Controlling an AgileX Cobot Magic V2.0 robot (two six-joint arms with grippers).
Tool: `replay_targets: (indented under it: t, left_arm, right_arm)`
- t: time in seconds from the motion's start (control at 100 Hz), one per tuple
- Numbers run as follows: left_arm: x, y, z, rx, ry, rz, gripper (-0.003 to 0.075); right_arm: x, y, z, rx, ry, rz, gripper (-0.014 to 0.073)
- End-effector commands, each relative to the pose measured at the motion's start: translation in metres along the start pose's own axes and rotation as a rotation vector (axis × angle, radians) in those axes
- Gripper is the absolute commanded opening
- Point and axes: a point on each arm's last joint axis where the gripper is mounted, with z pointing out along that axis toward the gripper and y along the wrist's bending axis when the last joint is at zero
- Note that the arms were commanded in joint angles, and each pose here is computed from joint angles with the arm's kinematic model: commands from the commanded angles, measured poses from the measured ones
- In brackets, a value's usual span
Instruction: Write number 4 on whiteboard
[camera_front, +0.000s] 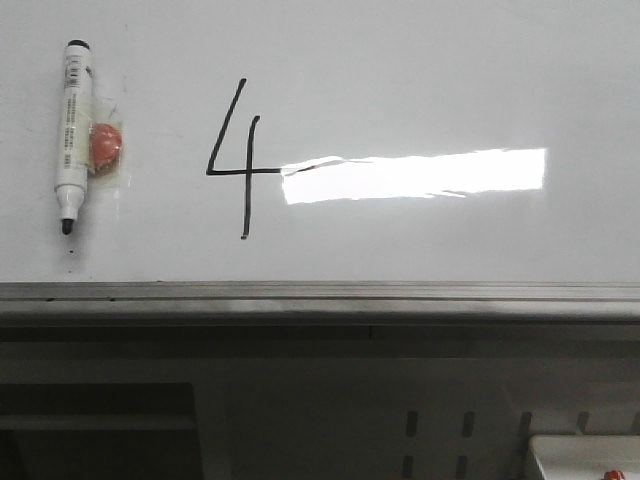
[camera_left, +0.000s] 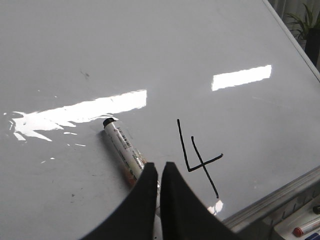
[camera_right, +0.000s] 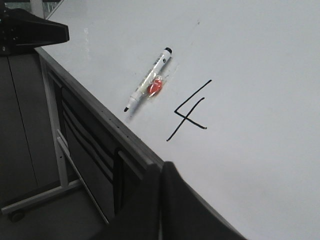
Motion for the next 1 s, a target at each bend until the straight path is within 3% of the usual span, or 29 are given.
replay_targets:
  t: [0.0, 0.74, 0.99]
  left_arm:
    - [-0.016, -0.001, -0.001, 0.005, -0.105, -0.002, -0.0020]
    - [-0.011, 0.000, -0.001, -0.002, -0.068, 0.000, -0.0020]
    - [0.007, 0.018, -0.005, -0.244, 0.044, 0.003, -0.0020]
  right_arm:
    - [-0.009, -0.003, -0.006, 0.033, -0.115, -0.020, -0.0064]
    - [-0.007, -0.002, -0.007, 0.033, -0.115, -0.020, -0.0064]
    - [-0.007, -0.002, -0.007, 0.033, -0.115, -0.020, -0.0064]
